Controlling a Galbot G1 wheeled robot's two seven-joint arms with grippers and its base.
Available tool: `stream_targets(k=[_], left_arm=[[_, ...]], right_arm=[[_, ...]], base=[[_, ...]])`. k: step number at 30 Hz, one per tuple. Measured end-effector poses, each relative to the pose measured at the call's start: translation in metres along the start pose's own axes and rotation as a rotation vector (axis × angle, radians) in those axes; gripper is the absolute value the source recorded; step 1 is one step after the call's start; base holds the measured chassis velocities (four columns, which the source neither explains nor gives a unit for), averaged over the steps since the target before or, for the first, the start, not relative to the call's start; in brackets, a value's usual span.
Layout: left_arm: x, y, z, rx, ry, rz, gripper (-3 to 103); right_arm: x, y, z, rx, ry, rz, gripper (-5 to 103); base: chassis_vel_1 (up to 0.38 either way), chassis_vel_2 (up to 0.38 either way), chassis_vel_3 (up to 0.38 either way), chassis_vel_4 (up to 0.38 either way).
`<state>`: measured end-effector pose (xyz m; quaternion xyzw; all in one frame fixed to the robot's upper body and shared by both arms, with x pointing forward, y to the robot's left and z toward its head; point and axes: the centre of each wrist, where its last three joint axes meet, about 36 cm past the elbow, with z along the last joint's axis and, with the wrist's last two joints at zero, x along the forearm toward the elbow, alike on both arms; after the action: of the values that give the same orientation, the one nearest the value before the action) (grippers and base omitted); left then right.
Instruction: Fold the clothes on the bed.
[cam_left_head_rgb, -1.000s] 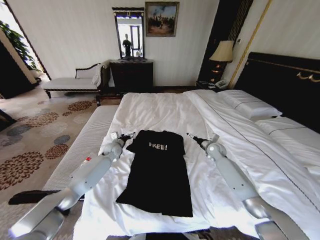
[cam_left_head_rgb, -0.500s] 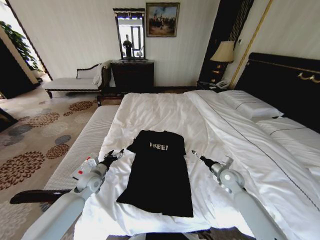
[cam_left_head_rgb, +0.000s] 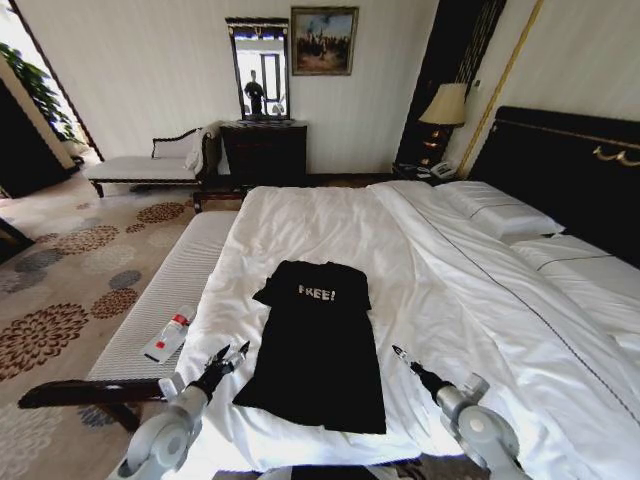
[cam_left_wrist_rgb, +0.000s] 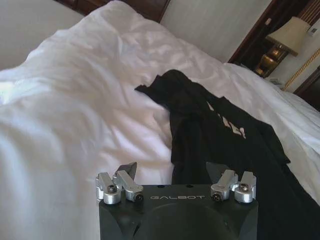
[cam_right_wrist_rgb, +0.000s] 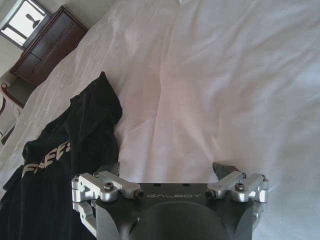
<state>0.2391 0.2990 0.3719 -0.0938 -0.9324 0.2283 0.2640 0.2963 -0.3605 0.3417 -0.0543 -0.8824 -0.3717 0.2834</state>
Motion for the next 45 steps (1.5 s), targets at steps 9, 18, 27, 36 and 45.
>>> stream_targets(k=[9, 18, 27, 36, 45], left_arm=[[0.026, 0.002, 0.039, 0.038, 0.073, -0.053, 80], [0.027, 0.008, 0.055, 0.043, 0.098, -0.065, 72], [0.018, 0.01, 0.063, 0.039, 0.108, -0.068, 38], [0.02, 0.004, 0.06, 0.027, 0.092, -0.062, 6], [0.025, -0.003, 0.053, 0.007, 0.062, -0.053, 3]], right_arm=[[-0.012, -0.006, -0.01, -0.016, -0.015, 0.035, 100], [-0.011, -0.016, -0.014, -0.019, -0.017, 0.06, 100], [-0.009, -0.015, -0.017, -0.025, -0.025, 0.056, 100], [0.004, -0.009, 0.008, -0.021, 0.029, 0.053, 100], [0.038, -0.009, 0.065, -0.075, 0.154, 0.086, 100]], base=[[0.0, 0.0, 0.0, 0.0], [0.0, 0.0, 0.0, 0.0], [0.0, 0.0, 0.0, 0.0], [0.0, 0.0, 0.0, 0.0], [0.0, 0.0, 0.0, 0.0]])
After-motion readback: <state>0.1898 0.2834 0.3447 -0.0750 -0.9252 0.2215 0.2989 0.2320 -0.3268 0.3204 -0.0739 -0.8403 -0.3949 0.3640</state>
